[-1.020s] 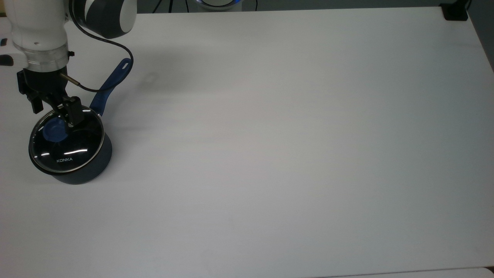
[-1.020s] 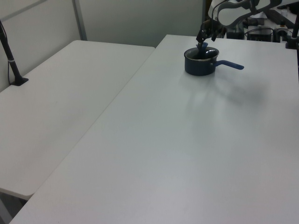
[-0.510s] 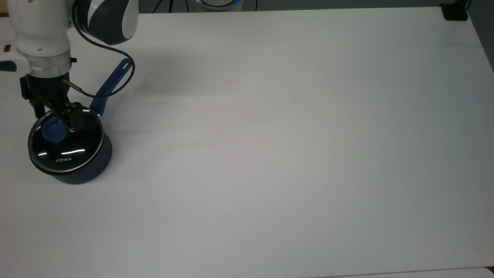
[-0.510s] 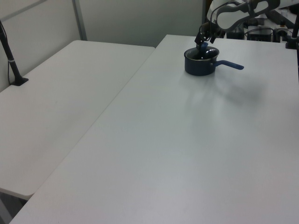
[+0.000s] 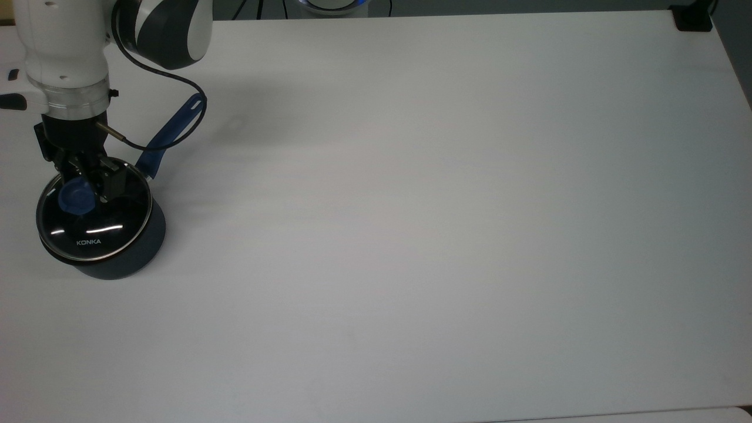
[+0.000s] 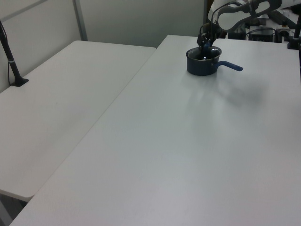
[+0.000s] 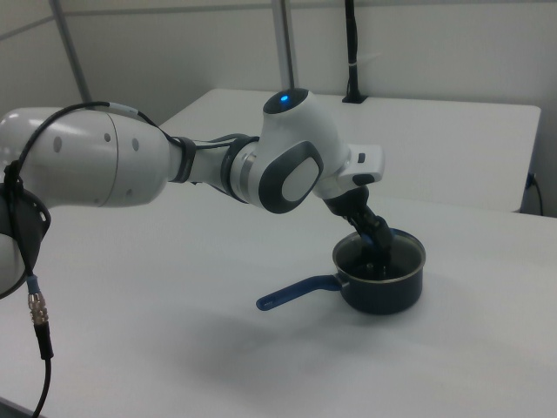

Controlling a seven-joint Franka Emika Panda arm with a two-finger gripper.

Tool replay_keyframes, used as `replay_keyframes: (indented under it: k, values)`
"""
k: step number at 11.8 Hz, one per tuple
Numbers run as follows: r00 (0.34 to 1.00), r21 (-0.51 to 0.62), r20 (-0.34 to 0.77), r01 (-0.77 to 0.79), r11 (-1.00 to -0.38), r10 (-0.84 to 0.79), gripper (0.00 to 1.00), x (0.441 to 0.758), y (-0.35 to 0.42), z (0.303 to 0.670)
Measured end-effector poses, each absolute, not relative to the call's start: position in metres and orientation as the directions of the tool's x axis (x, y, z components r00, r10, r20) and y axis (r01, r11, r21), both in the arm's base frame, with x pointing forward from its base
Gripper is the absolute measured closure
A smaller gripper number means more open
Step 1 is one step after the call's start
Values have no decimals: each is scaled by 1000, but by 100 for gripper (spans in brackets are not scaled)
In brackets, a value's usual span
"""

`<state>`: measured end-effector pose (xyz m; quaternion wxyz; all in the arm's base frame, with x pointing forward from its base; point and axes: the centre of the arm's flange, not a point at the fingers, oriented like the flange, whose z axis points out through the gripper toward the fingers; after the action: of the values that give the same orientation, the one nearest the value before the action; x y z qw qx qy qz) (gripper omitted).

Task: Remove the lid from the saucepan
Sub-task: 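Lower the gripper and grasp the blue knob of the glass lid, then lift the glass lid off the pan and carry it beside the pan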

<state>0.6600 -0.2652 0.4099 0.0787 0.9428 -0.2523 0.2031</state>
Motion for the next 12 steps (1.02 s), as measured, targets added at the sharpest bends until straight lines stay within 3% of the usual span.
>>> replay_keyframes:
  k: [4, 7, 10, 12]
  values:
    - [789, 45, 427, -506, -861, -442, 35, 661, -264, 413]
    - [783, 29, 461, -483, -875, -417, 35, 664, -244, 447]
    - [865, 42, 375, -376, -926, -334, 35, 646, -177, 500]
    - [927, 45, 289, -263, -964, -239, 35, 610, -105, 507]
